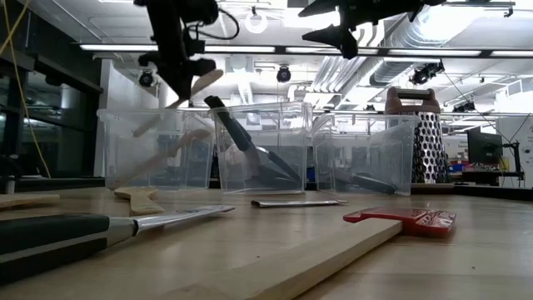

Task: Pick & Place Kitchen Items
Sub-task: Put the wooden serving spoon into the left bin

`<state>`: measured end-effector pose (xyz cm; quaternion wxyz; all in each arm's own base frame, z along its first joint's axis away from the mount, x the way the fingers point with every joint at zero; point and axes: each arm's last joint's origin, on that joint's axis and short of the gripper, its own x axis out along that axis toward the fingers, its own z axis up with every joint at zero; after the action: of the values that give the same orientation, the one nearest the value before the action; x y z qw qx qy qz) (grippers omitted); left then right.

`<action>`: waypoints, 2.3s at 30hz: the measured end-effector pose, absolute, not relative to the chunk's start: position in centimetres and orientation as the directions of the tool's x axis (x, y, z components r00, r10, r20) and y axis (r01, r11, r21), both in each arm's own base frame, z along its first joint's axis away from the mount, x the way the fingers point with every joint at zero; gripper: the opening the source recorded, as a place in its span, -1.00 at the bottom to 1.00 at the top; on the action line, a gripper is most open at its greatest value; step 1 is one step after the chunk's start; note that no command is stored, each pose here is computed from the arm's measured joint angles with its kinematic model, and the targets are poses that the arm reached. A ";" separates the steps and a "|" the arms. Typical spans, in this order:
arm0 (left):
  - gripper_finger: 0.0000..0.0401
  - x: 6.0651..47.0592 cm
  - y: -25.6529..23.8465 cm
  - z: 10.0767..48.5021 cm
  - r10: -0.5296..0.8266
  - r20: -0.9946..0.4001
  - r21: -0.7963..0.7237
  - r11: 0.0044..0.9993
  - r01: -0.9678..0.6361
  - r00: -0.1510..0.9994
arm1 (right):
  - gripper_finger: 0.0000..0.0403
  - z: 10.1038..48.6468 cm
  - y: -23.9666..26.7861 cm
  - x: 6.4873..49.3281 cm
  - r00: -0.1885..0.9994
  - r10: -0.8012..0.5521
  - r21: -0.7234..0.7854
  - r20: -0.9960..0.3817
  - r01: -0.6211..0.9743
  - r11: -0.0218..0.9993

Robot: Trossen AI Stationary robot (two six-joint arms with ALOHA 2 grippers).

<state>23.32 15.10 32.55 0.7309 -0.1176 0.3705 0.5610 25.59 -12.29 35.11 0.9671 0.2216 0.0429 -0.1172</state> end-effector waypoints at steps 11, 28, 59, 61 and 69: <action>-0.67 22.6 16.1 27.3 0.671 -0.736 0.198 0.339 -0.920 0.089 | 0.17 35.1 -12.3 25.6 0.969 -0.208 0.419 -0.135 0.246 0.874; -0.67 21.9 15.5 23.0 0.628 -0.773 0.183 0.352 -0.918 0.086 | 0.17 35.1 -12.3 25.6 0.969 -0.208 0.409 -0.135 0.245 0.879; -0.20 21.9 15.5 24.3 0.615 -0.786 0.200 0.356 -0.913 0.067 | 0.17 35.1 -12.3 25.6 0.972 -0.192 0.410 -0.134 0.231 0.882; -0.20 21.9 15.4 25.4 0.605 -0.794 0.203 0.354 -0.913 0.059 | 0.17 35.1 -12.2 25.6 0.975 -0.175 0.413 -0.134 0.216 0.885; -0.20 20.3 14.3 29.5 0.561 -0.825 0.127 0.313 -0.941 0.075 | 0.17 35.1 -12.1 25.6 0.980 -0.149 0.416 -0.135 0.192 0.889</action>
<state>20.26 14.26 29.45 0.6962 -0.2296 0.4144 0.5393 25.62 -12.12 35.09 0.9705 0.2190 0.0498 -0.0879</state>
